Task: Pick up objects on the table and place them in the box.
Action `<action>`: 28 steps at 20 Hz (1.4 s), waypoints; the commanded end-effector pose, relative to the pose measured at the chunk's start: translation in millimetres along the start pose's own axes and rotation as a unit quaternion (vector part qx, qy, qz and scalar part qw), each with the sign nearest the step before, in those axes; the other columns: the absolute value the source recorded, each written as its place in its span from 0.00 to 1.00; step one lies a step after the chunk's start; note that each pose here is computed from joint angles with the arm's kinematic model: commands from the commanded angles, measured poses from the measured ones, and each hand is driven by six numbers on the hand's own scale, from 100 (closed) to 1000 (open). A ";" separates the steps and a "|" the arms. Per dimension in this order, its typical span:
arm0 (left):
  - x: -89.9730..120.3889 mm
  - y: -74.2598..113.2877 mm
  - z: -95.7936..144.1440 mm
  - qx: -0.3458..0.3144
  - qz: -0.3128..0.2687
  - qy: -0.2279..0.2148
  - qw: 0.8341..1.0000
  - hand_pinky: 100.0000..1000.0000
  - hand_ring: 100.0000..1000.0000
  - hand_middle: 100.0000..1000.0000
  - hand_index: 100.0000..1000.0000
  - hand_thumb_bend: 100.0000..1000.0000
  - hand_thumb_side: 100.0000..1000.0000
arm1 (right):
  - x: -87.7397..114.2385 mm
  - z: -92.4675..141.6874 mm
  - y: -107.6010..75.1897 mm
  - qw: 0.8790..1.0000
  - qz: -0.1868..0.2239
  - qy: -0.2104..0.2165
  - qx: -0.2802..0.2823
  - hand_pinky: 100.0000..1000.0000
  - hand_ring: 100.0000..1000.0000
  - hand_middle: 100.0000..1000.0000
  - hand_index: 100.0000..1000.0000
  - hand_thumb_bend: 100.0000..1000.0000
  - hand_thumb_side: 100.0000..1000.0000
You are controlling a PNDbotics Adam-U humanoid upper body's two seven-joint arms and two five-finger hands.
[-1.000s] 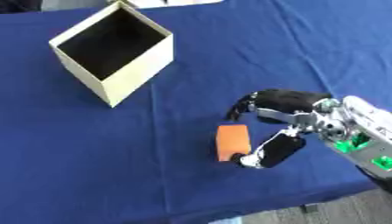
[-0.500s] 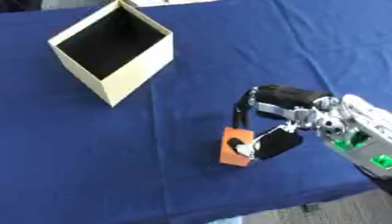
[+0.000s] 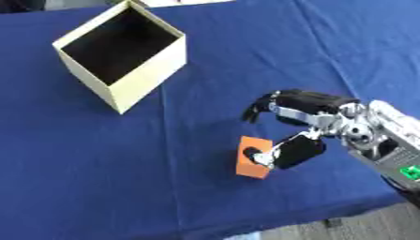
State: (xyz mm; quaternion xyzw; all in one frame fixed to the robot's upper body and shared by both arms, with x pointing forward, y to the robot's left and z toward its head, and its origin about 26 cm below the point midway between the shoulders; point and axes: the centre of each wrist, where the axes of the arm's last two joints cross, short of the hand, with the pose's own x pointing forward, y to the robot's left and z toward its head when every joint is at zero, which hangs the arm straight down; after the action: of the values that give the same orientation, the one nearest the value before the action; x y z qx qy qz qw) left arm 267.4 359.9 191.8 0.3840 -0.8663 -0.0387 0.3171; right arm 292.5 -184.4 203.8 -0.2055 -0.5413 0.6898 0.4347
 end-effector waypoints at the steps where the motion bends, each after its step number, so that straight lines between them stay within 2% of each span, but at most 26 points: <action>1: 4.8 5.1 -6.5 0.001 -0.003 -0.016 1.000 0.66 0.61 0.65 0.79 0.69 0.85 | 1.1 4.9 -11.2 0.999 0.021 -0.007 -0.022 0.88 0.94 0.74 0.89 0.33 0.52; 2: 4.9 5.2 -6.8 0.001 -0.003 -0.016 1.000 0.66 0.61 0.65 0.79 0.69 0.85 | 0.7 5.1 -11.1 0.999 0.029 -0.005 -0.025 0.89 0.95 0.74 0.90 0.33 0.46; 3: 5.0 5.1 -7.0 0.001 -0.002 -0.017 1.000 0.66 0.61 0.65 0.79 0.69 0.85 | -0.1 5.4 -10.1 0.999 0.038 0.000 -0.027 0.89 0.95 0.74 0.90 0.36 0.50; 6: 5.0 4.8 -6.6 -0.002 -0.002 -0.017 1.000 0.66 0.61 0.65 0.79 0.69 0.85 | -1.7 5.3 -4.8 0.998 0.057 0.012 -0.028 0.90 0.96 0.75 0.91 0.42 0.47; 7: 4.9 4.9 -6.5 -0.002 -0.002 -0.017 1.000 0.66 0.61 0.65 0.79 0.69 0.85 | -1.9 5.0 -3.0 0.998 0.062 0.013 -0.025 0.90 0.96 0.75 0.91 0.40 0.49; 11: 4.8 5.0 -6.4 -0.002 -0.002 -0.017 1.000 0.66 0.60 0.65 0.79 0.69 0.85 | -1.7 3.7 3.4 0.997 0.071 0.015 -0.009 0.90 0.96 0.76 0.91 0.43 0.48; 22: 4.9 4.4 -6.2 -0.003 0.002 -0.017 1.000 0.65 0.59 0.64 0.79 0.69 0.86 | -2.5 -5.7 21.3 0.995 0.096 0.030 0.017 0.90 0.96 0.69 0.90 0.41 0.47; 28: 5.2 3.4 -6.1 -0.002 0.005 -0.015 1.000 0.65 0.59 0.64 0.78 0.68 0.86 | -8.1 -16.7 30.4 0.993 0.106 0.043 0.014 0.89 0.94 0.58 0.82 0.34 0.47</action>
State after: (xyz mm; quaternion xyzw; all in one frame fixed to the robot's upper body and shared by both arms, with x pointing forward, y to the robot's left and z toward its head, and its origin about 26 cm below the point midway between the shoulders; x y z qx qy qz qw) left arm 267.6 359.1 190.9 0.3779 -0.8684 -0.0398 0.3185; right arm 295.5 -181.4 165.2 -0.2700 -0.4857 0.7331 0.3921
